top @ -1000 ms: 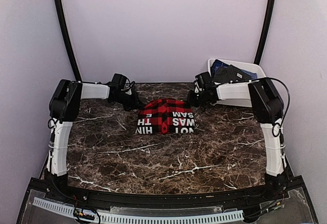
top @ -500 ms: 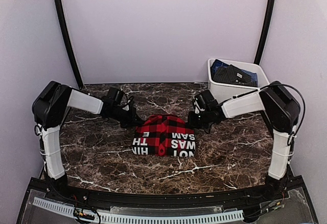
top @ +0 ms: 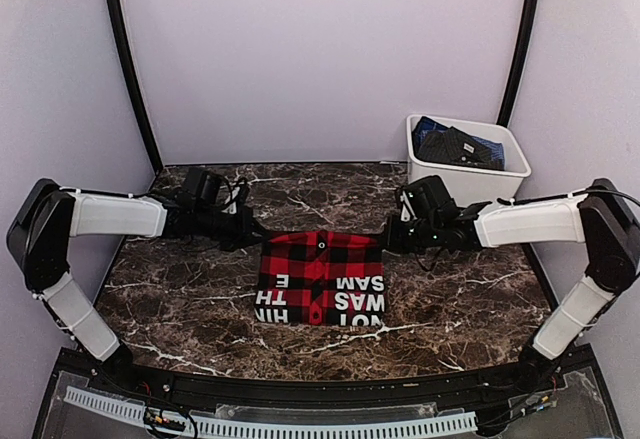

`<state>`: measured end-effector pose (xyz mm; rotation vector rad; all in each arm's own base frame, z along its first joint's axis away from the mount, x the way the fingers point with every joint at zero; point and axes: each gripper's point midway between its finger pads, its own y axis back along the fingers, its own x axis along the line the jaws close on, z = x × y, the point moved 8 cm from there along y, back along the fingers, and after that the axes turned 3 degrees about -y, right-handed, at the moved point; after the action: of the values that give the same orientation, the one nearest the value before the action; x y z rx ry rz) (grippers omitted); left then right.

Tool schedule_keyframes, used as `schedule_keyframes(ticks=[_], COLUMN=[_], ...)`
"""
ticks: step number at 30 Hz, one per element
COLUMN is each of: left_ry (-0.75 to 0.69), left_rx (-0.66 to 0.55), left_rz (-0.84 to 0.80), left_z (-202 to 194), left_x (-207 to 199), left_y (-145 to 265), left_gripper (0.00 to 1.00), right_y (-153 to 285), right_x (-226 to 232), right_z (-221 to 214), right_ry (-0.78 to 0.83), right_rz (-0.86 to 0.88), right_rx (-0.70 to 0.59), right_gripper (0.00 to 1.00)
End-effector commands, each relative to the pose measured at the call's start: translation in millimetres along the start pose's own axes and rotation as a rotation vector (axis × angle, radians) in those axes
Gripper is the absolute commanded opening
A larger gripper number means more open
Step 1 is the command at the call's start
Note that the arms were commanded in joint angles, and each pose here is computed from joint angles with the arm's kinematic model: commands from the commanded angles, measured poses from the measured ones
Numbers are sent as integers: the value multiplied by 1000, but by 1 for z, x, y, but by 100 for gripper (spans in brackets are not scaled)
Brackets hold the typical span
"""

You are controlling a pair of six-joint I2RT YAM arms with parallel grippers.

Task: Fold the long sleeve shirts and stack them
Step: Fold the 2/3-rectangle-folded shirt at the center of the board, then smooth out the square-folded shirt at the center of the board.

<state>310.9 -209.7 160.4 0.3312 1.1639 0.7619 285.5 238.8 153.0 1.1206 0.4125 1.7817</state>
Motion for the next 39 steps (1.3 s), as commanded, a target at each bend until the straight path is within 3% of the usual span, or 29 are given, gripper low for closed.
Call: schedule_keyframes(ticks=[1, 7, 8, 9, 11, 13, 15, 17, 21, 26, 30, 39], left_ry=[18, 26, 28, 19, 14, 3, -10, -15, -40, -66, -71, -86], left_rx=[-38, -71, -54, -71, -49, -58, -94, -124, -135, -20, 48, 111], left_rz=[82, 156, 177, 173, 213, 231, 241, 256, 290, 194, 81, 77], left_z=[9, 41, 42, 54, 62, 69, 77, 81, 73, 40, 26, 35], left_x=[15, 44, 54, 53, 58, 55, 46, 39, 22, -6, -22, -8], left_y=[6, -12, -21, -22, -27, -26, -16, -6, 8, -8, -35, -102], left_gripper=[0, 0, 2, 20, 41, 52, 60, 62, 58, 32, 23, 20], right_y=[-6, -37, -41, -45, -45, -41, -34, -27, -28, -46, -71, -127], right_x=[4, -8, -9, -8, -3, 3, 11, 22, 59, 99, 116, 91], right_z=[18, 45, 52, 58, 67, 73, 76, 75, 57, 30, 17, 14], right_ry=[44, 50, 52, 56, 83, 107, 132, 155, 225, 305, 321, 278], right_rz=[-31, -83, -76, -74, -86, -81, -101, -87, 1, 71, 128, 29], right_rx=[-65, -86, -86, -78, -72, -76, -86, -85, -36, 25, 88, 154], right_gripper=[0, 0, 4, 13, 33, 45, 50, 49, 43, 39, 34, 27])
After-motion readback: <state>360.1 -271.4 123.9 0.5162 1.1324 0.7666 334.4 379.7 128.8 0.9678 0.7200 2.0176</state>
